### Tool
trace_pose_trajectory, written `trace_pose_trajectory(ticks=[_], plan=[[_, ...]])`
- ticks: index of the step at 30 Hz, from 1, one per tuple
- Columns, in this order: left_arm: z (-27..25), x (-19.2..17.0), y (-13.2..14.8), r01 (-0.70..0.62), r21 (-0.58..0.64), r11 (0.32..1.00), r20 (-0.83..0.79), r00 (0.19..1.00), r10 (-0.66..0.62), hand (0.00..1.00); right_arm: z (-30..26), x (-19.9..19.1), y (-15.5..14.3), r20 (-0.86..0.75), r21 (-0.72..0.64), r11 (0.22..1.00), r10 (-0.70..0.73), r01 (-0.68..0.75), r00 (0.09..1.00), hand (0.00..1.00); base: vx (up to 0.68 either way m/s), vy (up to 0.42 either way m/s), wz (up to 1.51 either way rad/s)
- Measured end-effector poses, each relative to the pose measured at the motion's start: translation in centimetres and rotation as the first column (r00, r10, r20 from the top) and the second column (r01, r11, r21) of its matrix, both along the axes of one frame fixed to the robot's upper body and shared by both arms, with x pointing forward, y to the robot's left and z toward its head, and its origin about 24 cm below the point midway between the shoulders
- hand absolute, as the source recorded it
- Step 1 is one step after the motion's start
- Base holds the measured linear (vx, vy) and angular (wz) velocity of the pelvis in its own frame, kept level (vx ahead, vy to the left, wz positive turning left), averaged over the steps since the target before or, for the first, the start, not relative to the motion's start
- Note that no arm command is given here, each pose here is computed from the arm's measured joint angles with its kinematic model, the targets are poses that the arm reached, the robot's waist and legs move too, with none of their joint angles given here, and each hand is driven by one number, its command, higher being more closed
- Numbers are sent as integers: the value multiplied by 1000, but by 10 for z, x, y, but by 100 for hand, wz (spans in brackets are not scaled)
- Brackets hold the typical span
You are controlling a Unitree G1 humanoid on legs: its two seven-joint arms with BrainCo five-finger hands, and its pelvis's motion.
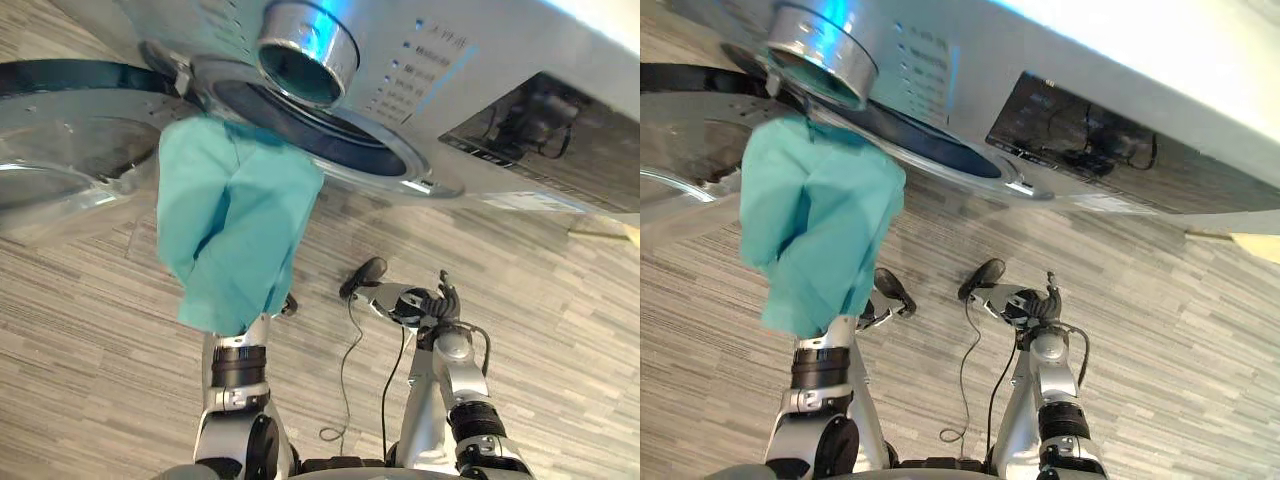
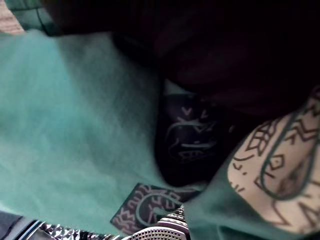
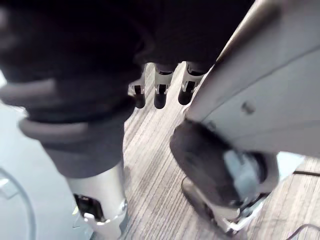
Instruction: Pick up the laundry basket with both hands and put the clothes into the washing machine.
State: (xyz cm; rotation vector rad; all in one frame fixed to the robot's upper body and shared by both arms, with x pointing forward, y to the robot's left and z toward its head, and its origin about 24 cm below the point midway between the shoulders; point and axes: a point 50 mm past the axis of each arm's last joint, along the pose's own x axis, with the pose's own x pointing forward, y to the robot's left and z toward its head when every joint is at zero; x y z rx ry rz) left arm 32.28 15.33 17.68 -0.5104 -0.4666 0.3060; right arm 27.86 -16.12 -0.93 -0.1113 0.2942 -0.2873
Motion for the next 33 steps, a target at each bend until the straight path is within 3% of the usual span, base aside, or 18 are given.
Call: trace_pose_trajectory(ticks=[7, 16, 22, 25, 30, 31, 32, 33], plan=[[67, 23, -2, 16, 39, 999, 149, 989, -22, 100, 41, 8, -2, 175, -28, 999, -13, 18, 985, 0, -55, -46, -21], [124, 32, -19, 55, 145, 988, 249, 964, -90, 100, 54, 9, -1, 222, -62, 998, 15, -1, 975, 0, -117, -35, -23], [202, 20, -33, 36, 244, 969, 406, 904, -136, 100, 55, 10, 1, 228, -63, 998, 26, -11, 973, 0, -87, -6, -13], [246, 13, -22, -54, 297, 953, 462, 882, -93, 100, 62, 13, 1, 254, -63, 998, 28, -13, 967, 0, -66, 18, -13], [272, 13, -7, -332, 521, 786, 438, 895, 87, 100, 84, 16, 2, 360, -62, 998, 45, -25, 932, 0, -55, 35, -17], [274, 12, -2, -404, 563, 721, 446, 883, 147, 0, 89, 14, 0, 388, -64, 998, 41, -18, 921, 0, -60, 60, -16], [275, 11, 4, -500, 609, 616, 462, 855, 237, 0, 92, 12, -1, 411, -67, 998, 40, -13, 911, 0, -56, 62, -17], [276, 11, 8, -535, 629, 563, 467, 840, 276, 0, 91, 11, -1, 416, -68, 998, 39, -12, 908, 0, -38, 53, -15]])
